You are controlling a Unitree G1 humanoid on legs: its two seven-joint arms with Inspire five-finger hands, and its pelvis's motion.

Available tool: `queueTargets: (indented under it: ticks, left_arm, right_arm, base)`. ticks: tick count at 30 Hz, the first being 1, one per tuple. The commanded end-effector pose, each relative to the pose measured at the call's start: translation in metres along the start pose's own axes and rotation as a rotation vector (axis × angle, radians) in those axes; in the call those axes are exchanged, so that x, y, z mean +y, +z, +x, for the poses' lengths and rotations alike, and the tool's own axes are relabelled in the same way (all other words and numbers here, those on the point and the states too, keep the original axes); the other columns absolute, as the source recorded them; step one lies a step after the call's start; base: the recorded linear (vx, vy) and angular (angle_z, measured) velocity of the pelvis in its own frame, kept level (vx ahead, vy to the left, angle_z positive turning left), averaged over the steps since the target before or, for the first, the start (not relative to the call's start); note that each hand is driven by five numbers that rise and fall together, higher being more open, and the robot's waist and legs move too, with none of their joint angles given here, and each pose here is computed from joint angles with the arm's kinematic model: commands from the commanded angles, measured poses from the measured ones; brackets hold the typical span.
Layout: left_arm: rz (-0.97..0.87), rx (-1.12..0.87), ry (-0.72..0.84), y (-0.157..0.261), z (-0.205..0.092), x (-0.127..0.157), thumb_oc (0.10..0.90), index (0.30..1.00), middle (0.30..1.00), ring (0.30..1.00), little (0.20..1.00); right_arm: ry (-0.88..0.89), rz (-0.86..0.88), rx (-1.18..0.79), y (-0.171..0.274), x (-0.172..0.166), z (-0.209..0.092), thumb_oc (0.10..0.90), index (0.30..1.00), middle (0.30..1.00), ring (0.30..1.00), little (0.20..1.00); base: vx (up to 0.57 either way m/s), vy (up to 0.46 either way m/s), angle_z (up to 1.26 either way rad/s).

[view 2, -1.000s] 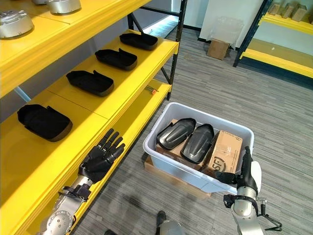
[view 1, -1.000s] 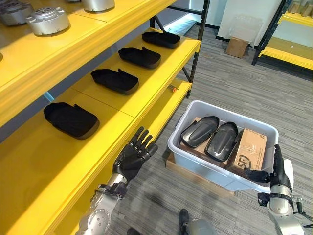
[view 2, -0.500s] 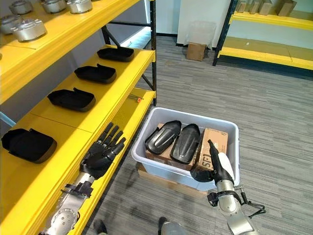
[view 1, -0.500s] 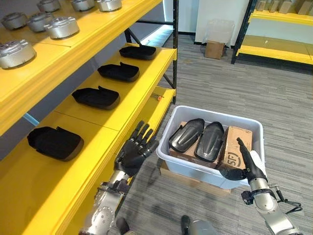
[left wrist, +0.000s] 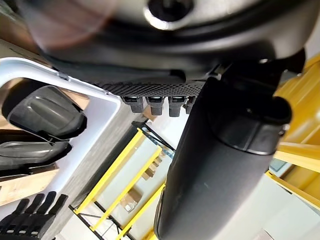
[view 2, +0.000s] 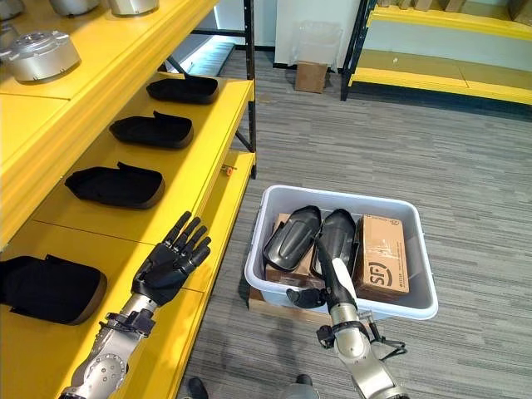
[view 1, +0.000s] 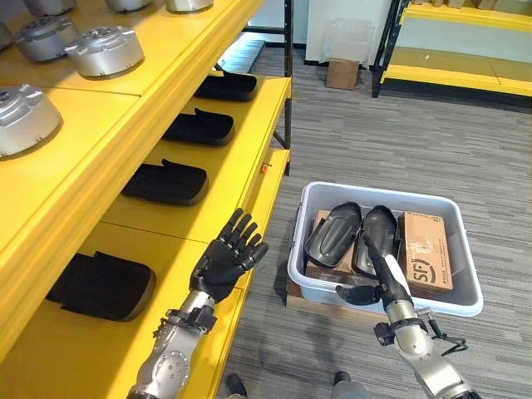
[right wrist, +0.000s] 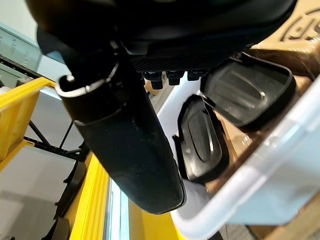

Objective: Move parts from the plastic box to the shelf.

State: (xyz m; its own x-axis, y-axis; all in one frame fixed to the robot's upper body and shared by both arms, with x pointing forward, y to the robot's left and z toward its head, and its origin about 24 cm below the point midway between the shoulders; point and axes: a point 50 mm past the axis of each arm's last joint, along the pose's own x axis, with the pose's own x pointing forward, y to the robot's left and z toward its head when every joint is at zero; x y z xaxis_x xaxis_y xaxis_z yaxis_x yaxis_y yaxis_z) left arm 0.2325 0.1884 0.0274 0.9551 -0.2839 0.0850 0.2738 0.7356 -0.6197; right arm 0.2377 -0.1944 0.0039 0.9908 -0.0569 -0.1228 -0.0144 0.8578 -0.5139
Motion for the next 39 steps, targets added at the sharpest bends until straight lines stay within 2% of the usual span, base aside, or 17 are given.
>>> queueTargets:
  ticks: [1,12,17,23,25,29,33,37,38,39]
  left_arm:
    - [0.005,-0.163,-0.163,0.023,0.013,-0.028,0.9,1.0,1.0,1.0,1.0]
    - [0.029,-0.114,-0.188,0.018,0.014,-0.034,0.9,1.0,1.0,1.0,1.0]
    - [0.002,-0.093,-0.213,0.013,0.019,-0.041,0.9,1.0,1.0,1.0,1.0]
    - [0.024,-0.072,-0.226,0.009,0.024,-0.049,0.9,1.0,1.0,1.0,1.0]
    - [0.06,-0.054,-0.279,0.006,0.023,-0.056,0.9,1.0,1.0,1.0,1.0]
    - [0.073,-0.021,-0.28,0.002,0.02,-0.054,0.9,1.0,1.0,1.0,1.0]
    - [0.061,0.005,-0.302,0.001,0.016,-0.05,0.9,1.0,1.0,1.0,1.0]
    - [0.067,-0.025,-0.29,0.012,0.01,-0.043,0.9,1.0,1.0,1.0,1.0]
    - [-0.111,-0.053,-0.257,0.013,0.008,-0.038,0.9,1.0,1.0,1.0,1.0]
    - [-0.151,-0.081,-0.252,0.014,0.009,-0.039,0.9,1.0,1.0,1.0,1.0]
  right_arm:
    - [-0.131,-0.041,-0.201,0.039,-0.03,0.015,0.9,1.0,1.0,1.0,1.0]
    - [-0.168,-0.016,-0.237,0.051,-0.033,0.02,0.9,1.0,1.0,1.0,1.0]
    - [-0.153,0.034,-0.191,0.055,-0.028,0.024,0.9,1.0,1.0,1.0,1.0]
    - [-0.094,0.101,-0.329,0.095,-0.014,0.028,0.9,1.0,1.0,1.0,1.0]
    - [-0.123,0.144,-0.341,0.105,-0.011,0.032,0.9,1.0,1.0,1.0,1.0]
    - [-0.156,0.16,-0.346,0.114,-0.009,0.039,0.9,1.0,1.0,1.0,1.0]
    - [-0.23,0.166,-0.305,0.106,-0.018,0.038,0.9,1.0,1.0,1.0,1.0]
    - [-0.278,0.153,-0.221,0.081,-0.034,0.033,0.9,1.0,1.0,1.0,1.0]
    - [-0.293,0.135,-0.189,0.068,-0.042,0.031,0.9,1.0,1.0,1.0,1.0]
    - [-0.3,0.136,-0.193,0.067,-0.045,0.03,0.9,1.0,1.0,1.0,1.0]
  base:
    - [0.03,-0.044,-0.09]
    - [0.02,-0.022,-0.03]
    - [0.08,0.059,0.0]
    - [0.07,0.112,-0.02]
    - [0.0,0.102,-0.07]
    - [0.0,0.103,-0.17]
    - [-0.02,-0.023,-0.11]
    - [-0.19,-0.506,-0.39]
    - [-0.18,-0.653,-0.33]
    - [-0.16,-0.533,-0.37]
